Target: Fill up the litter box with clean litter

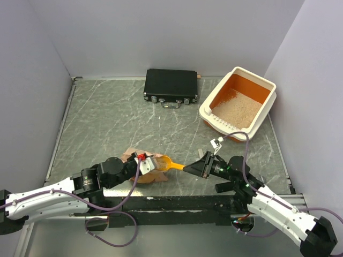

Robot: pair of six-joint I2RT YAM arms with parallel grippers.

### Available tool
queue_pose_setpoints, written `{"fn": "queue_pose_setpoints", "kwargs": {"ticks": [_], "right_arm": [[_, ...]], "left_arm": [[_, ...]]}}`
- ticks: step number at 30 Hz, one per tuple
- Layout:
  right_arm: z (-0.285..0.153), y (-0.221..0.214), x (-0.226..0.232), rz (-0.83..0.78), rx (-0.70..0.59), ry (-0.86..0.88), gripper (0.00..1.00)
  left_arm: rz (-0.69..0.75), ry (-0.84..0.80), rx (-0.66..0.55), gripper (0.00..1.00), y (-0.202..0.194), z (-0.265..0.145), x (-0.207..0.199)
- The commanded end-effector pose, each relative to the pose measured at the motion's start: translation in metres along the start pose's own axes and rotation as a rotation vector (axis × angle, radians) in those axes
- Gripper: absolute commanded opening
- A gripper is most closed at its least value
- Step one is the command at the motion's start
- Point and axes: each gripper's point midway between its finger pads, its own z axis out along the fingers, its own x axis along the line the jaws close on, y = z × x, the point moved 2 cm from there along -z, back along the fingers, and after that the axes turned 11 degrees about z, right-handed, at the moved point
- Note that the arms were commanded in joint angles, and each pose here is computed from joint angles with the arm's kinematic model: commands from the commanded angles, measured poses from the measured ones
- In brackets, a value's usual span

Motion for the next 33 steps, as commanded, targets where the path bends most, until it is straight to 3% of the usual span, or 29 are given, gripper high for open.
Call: {"fn": "queue_pose_setpoints", "kwargs": {"ticks": [1, 9, 24, 33], "right_arm": [[-0.006, 0.010, 0.007, -0.004, -0.076, 0.004, 0.00], [-0.012, 0.008, 0.009, 0.036, -0.083, 0.011, 0.00], [-0.034, 0.015, 0.012, 0.087, -0.209, 0.018, 0.00], [-0.046, 0.010, 0.016, 0.076, -0.209, 0.015, 0.00]], "left_arm": [[-0.053, 0.003, -0.064, 0.01, 0.012, 0.000, -0.002], [-0.062, 0.107, -0.073, 0.01, 0.012, -0.007, 0.016], [-0.055, 0.117, -0.053, 0.01, 0.008, -0.005, 0.017], [-0.065, 0.175, -0.059, 0.01, 0.010, -0.008, 0.027]]}}
